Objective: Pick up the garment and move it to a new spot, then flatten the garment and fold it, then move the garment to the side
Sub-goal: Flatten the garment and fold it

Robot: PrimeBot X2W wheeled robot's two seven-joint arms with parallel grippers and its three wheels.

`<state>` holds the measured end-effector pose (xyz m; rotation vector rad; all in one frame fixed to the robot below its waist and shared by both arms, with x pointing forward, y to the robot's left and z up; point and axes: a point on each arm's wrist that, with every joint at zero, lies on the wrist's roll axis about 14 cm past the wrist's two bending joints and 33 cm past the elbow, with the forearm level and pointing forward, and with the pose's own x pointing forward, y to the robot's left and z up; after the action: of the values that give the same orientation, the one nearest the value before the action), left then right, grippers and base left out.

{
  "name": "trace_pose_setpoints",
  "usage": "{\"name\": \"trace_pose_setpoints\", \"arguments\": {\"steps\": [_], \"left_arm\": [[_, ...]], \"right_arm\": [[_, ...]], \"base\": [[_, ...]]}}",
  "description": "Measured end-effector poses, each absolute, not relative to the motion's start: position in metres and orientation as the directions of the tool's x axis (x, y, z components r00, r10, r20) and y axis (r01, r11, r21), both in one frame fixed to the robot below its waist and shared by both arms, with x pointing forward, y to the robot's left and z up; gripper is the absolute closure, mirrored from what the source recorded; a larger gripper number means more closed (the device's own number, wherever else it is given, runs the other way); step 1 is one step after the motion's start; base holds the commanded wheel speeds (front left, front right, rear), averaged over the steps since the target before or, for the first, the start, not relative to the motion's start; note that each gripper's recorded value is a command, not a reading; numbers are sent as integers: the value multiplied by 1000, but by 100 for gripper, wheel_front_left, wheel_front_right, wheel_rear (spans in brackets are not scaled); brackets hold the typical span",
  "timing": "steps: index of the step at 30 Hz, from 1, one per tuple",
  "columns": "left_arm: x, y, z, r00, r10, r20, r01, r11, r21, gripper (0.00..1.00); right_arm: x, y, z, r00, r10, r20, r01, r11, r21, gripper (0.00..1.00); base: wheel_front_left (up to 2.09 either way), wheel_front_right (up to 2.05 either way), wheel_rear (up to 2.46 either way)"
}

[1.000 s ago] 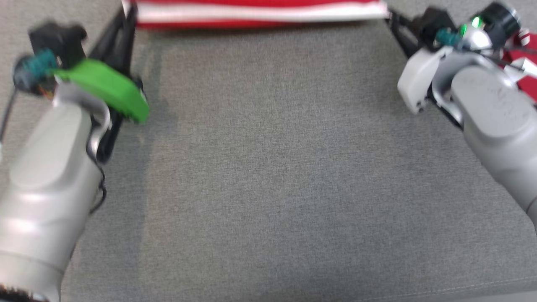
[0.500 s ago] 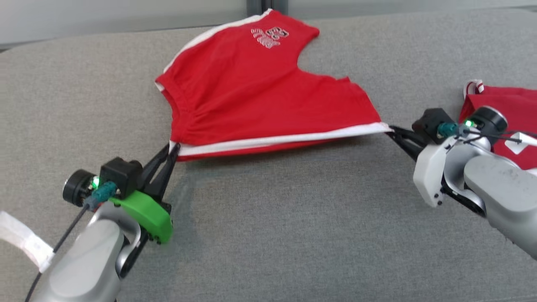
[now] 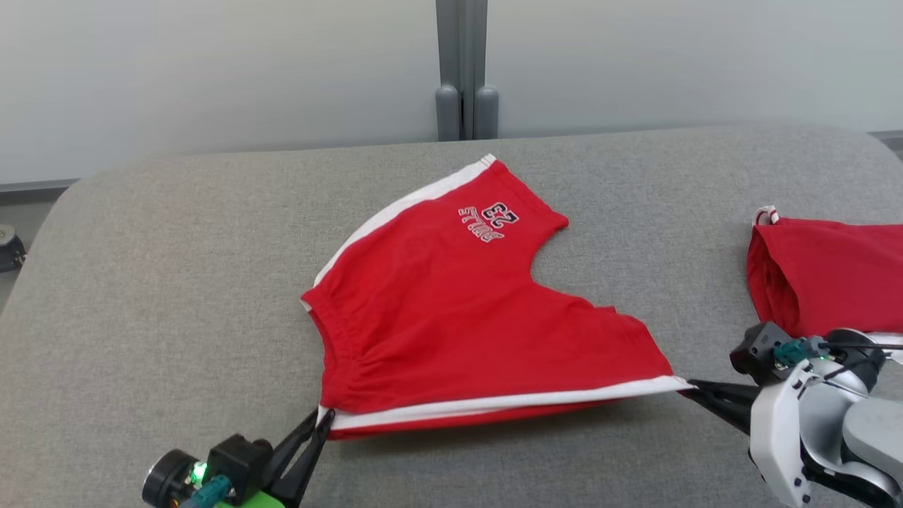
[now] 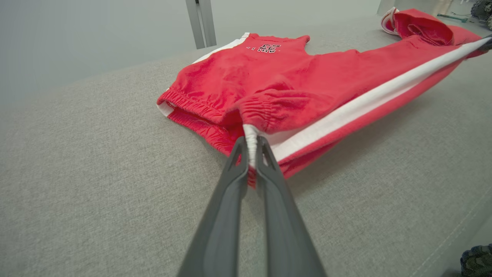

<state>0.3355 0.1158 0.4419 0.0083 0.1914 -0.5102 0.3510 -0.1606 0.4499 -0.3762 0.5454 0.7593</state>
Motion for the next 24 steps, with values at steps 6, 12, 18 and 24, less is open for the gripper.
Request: {"name": "trace_pose_setpoints", "arguments": {"steps": [6,12,18,24], "left_arm": [[305,125,438,873,-451,-186,445,893,-74,100],[299,131,443,888,-429,-168,423,903,-70,100],[320,132,458,899,-421,-122,419,907,-43,100],[362,128,475,906,-418,-69,418,908,-16,100]], "right_arm": [[314,-162,449,530,562,-635,-761,645,-64,100],[321,-166,461,530,564,-634,-769,634,-79,100],[361,-158,489,578,569,-585,-766,626,-149,100],[419,-150,513,626,559,-544,-748,627,-216,100]], "base": [[0,0,0],[0,0,0],[0,0,0],[0,0,0]]}}
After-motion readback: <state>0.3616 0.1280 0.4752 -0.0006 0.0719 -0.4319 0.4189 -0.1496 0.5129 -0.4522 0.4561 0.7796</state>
